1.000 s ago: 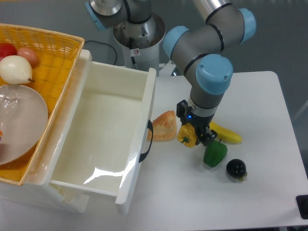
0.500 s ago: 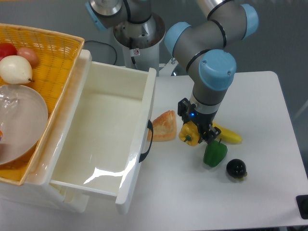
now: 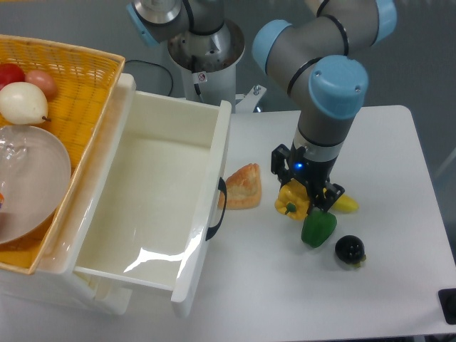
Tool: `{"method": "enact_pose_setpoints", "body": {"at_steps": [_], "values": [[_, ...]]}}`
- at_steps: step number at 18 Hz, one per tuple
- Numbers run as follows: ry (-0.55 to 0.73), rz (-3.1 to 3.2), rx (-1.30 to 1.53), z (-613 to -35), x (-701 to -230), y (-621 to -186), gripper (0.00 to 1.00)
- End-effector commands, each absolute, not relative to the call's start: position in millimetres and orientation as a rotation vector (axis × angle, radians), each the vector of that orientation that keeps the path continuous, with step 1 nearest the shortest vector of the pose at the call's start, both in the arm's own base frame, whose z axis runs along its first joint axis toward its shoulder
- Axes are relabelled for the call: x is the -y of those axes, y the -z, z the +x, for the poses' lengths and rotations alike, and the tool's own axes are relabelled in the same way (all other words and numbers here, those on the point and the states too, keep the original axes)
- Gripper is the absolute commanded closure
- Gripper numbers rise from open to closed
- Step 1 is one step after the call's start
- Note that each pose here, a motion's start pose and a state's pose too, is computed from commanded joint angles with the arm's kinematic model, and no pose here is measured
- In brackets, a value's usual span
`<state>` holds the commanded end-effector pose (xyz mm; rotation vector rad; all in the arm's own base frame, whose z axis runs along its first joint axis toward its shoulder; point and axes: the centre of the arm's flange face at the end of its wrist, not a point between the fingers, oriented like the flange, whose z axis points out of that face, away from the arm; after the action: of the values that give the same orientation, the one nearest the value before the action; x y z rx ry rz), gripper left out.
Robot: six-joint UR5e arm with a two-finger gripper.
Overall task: Place the yellow pepper in the upper white drawer
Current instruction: 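Close the gripper on the yellow pepper and lift it, then carry the yellow pepper over the open white drawer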
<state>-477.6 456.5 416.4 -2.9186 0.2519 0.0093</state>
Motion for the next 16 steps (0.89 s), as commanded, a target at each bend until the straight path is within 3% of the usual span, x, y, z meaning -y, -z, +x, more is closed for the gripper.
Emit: {"method": "enact_pose_setpoints", "body": {"at_steps": [4, 12, 16], "values": [[0.087, -2.794, -0.013, -478.4, -454.9, -430.8, 0.86], [0.089, -2.768, 0.093, -450.3, -433.9, -482.5, 0.85], [0.217, -2.733, 0.253, -427.0, -427.4, -493.9, 0.85]]}}
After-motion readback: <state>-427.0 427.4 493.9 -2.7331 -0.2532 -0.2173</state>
